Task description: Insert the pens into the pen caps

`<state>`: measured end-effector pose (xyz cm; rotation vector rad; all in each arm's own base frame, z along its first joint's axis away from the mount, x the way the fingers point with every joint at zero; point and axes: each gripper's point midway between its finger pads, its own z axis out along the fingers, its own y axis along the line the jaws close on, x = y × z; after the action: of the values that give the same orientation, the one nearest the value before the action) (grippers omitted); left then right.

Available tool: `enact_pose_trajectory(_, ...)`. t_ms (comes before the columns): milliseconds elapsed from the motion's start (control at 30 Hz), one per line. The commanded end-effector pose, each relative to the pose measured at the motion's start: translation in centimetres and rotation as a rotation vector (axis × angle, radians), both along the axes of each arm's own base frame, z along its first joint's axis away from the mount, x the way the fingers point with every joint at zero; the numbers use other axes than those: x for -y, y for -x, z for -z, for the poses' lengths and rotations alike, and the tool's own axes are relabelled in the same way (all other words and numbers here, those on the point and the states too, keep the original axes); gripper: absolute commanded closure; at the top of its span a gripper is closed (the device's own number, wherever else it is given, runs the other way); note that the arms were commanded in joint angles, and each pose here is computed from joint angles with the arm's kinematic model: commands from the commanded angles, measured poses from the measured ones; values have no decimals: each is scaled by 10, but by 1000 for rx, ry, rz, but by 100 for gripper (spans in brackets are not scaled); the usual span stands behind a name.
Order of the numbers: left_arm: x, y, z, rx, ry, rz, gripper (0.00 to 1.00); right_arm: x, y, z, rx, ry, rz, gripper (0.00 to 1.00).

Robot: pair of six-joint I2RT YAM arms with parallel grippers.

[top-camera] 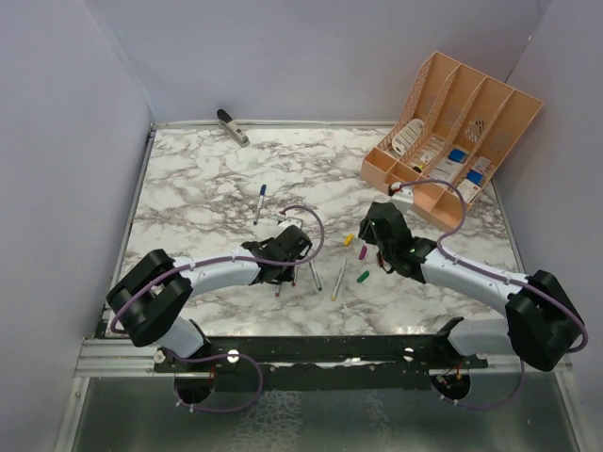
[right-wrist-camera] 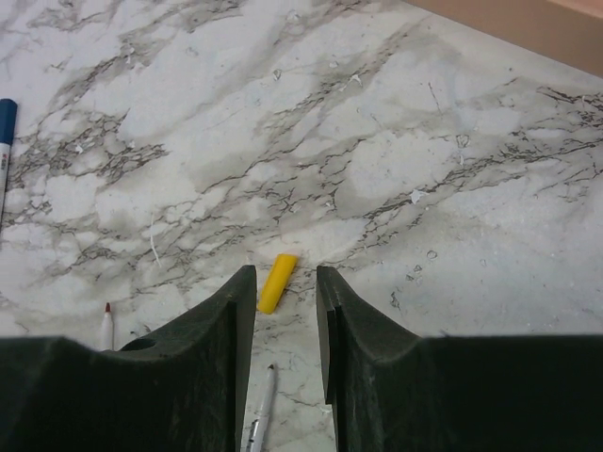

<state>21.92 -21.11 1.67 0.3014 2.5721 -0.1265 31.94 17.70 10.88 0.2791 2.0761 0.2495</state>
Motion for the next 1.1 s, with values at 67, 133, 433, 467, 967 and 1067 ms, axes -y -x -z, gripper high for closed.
enact_pose_trajectory(67,-21,27,27,-106,-121,2,68,0,0,-13,40,-40,9,68)
enact_pose_trajectory(133,-20,29,30,-117,-126,7,68,0,0,-13,39,-42,10,68)
enact_pose_trajectory(433,-24,49,38,-162,-147,8,69,4,2,-17,54,-56,23,68)
enact_pose_trajectory(467,-24,51,39,-166,-149,6,69,4,2,-18,55,-57,24,68)
enact_pose_trajectory(967,-29,59,42,-175,-163,4,99,5,4,-10,36,-54,38,69)
enact_pose_trajectory(1067,-32,60,43,-174,-166,0,100,8,3,-3,16,-25,48,69)
